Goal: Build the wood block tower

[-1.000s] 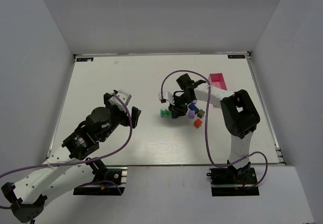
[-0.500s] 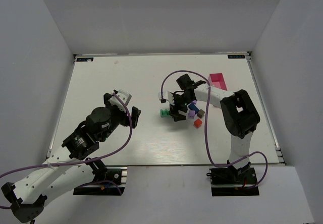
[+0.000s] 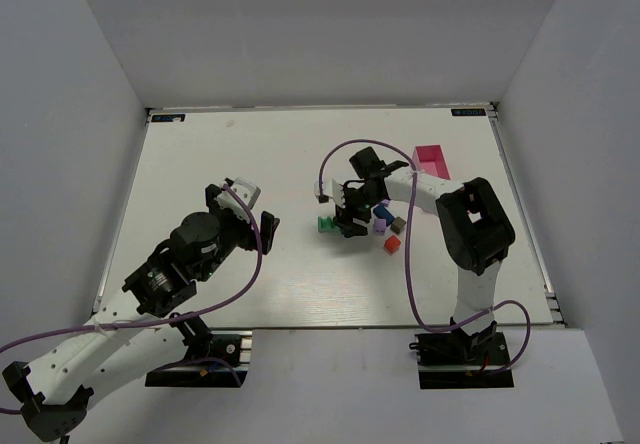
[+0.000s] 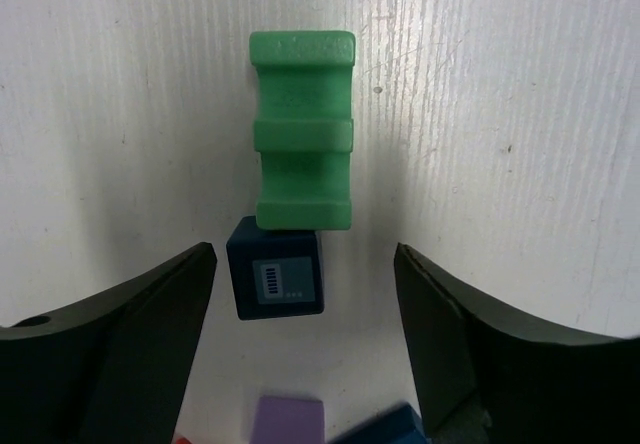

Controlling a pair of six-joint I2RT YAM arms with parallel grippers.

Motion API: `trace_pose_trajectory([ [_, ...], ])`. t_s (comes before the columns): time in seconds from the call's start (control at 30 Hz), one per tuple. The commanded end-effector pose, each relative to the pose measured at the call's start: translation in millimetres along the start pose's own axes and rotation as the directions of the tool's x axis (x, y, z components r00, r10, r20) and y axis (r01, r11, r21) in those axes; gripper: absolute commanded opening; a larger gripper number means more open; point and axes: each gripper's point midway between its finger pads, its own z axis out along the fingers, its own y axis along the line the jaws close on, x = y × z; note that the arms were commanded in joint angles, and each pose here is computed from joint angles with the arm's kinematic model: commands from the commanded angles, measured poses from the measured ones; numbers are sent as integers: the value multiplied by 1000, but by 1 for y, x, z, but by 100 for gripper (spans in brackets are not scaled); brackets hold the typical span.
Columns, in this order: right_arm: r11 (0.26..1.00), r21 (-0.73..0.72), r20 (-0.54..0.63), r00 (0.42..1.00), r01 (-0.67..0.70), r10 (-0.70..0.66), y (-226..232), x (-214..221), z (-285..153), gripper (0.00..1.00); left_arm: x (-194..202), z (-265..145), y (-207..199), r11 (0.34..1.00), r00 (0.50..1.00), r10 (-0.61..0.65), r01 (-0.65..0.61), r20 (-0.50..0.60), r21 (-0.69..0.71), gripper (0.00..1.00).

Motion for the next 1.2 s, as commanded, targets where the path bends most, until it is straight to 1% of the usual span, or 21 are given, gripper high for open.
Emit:
trace_pose_trajectory([
  [0.0, 1000, 19, 17, 1000, 9, -9, -4, -6, 0, 75, -3, 0, -1, 1000, 1000, -3, 3, 13, 6, 100],
  [0.33, 1000, 7, 15, 1000, 13, -13, -2, -5, 1, 68, -3, 0, -1, 1000, 1000, -3, 3, 13, 6, 100],
  [0.53, 1000, 1, 13, 1000, 16, -16, -1, -5, 2, 65, -3, 0, -1, 1000, 1000, -3, 3, 13, 6, 100],
  [0.67, 1000, -6, 12, 1000, 15, -15, 1, -4, 2, 65, -3, 0, -1, 1000, 1000, -3, 3, 13, 6, 100],
  [0.7, 1000, -4, 16, 1000, 19, -19, 0, -5, 2, 64, -3, 0, -1, 1000, 1000, -3, 3, 13, 6, 100],
  [0.83, 1000, -3, 22, 999, 24, -24, -1, -6, 2, 64, -3, 0, -1, 1000, 1000, -3, 3, 13, 6, 100],
  [0.93, 1000, -7, 19, 1000, 24, -24, 0, -5, 2, 61, -3, 0, -1, 1000, 1000, -3, 3, 13, 6, 100],
  [1.17, 1000, -4, 23, 1000, 22, -22, -2, -5, 2, 59, -3, 0, -1, 1000, 1000, -3, 3, 13, 6, 100],
])
